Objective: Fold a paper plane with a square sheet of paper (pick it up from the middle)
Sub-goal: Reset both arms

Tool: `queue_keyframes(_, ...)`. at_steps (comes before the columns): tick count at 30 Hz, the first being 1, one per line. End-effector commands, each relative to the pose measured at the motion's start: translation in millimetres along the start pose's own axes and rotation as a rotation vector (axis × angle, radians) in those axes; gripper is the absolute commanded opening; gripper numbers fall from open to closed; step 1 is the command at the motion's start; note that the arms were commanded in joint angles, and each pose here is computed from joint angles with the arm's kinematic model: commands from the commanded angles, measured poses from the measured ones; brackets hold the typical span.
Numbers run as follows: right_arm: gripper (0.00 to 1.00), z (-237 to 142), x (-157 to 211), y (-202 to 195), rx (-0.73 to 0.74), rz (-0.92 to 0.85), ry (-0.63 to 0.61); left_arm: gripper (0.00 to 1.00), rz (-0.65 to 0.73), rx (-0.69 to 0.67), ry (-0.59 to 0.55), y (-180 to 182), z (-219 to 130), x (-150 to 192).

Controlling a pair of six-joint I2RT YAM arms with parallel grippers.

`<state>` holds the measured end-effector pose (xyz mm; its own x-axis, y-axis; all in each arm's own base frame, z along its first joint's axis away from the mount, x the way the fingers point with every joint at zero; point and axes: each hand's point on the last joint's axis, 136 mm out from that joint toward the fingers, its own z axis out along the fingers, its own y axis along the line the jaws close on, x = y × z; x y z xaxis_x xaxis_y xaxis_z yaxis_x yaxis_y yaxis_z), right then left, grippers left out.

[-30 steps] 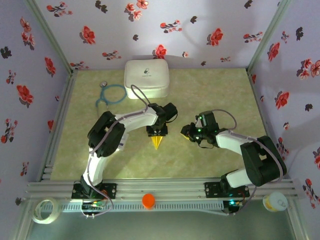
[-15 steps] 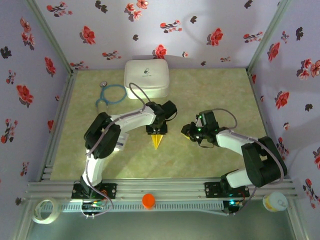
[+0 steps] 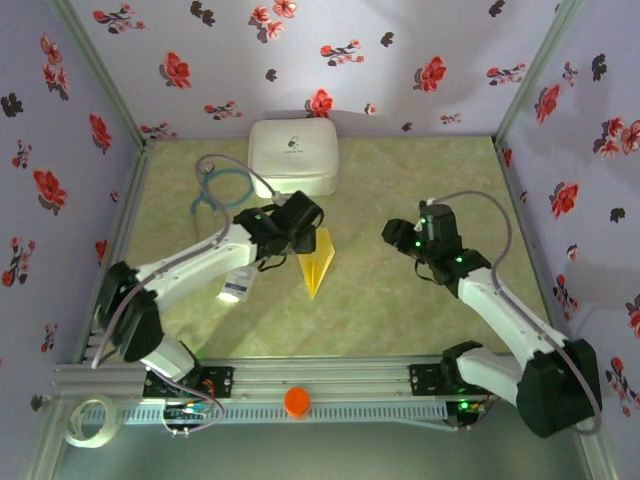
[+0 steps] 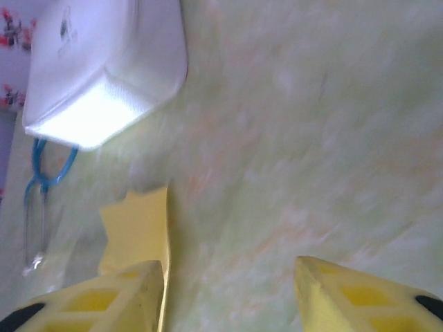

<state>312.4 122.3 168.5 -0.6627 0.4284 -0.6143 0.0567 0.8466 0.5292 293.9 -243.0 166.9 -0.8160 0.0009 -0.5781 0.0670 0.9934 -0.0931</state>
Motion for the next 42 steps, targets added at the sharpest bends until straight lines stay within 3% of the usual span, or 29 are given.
queue_keyframes(1,0.75,-22,-30,-52,0.291,-0.131,-0.184,0.78,0.02,-0.093,-0.143,45,-3,-25)
queue_keyframes(3,0.85,-30,-43,-73,0.403,-0.177,-0.29,0.84,0.006,-0.133,-0.179,72,-2,-30)
queue_keyframes(5,0.88,-31,-49,-89,0.477,-0.224,-0.359,0.92,-0.002,-0.19,-0.218,100,2,-33)
queue_keyframes(7,0.88,-32,-53,-100,0.54,-0.245,-0.4,0.94,0.015,-0.237,-0.248,126,5,-36)
queue_keyframes(8,0.88,-31,-54,-102,0.553,-0.259,-0.406,0.99,0.039,-0.254,-0.257,137,8,-36)
queue_keyframes(11,0.88,-18,-59,-108,0.58,-0.313,-0.438,1.0,0.084,-0.335,-0.268,172,12,-33)
queue_keyframes(16,0.88,9,-71,-123,0.705,-0.465,-0.374,1.0,0.016,-0.43,-0.332,228,13,-35)
queue_keyframes(18,0.88,29,-70,-130,0.688,-0.485,-0.367,1.0,0.01,-0.458,-0.356,242,15,-35)
queue_keyframes(24,0.88,70,-65,-124,0.503,-0.558,-0.299,1.0,0.037,-0.477,-0.385,252,30,-28)
queue_keyframes(28,0.89,74,-62,-122,0.4,-0.555,-0.302,1.0,0.027,-0.457,-0.424,253,38,-27)
queue_keyframes(31,0.87,69,-68,-134,0.344,-0.462,-0.339,1.0,0.035,-0.425,-0.459,250,45,-30)
queue_keyframes(34,0.88,62,-67,-153,0.309,-0.391,-0.479,1.0,0.025,-0.394,-0.51,249,53,-34)
queue_keyframes(36,0.9,54,-64,-163,0.37,-0.365,-0.457,1.0,0.031,-0.367,-0.543,248,58,-37)
queue_keyframes(38,0.99,54,-72,-173,0.439,-0.326,-0.47,1.0,0.032,-0.345,-0.56,246,61,-43)
queue_keyframes(42,0.99,52,-71,-174,0.463,-0.326,-0.469,1.0,0.065,-0.317,-0.541,252,68,-49)
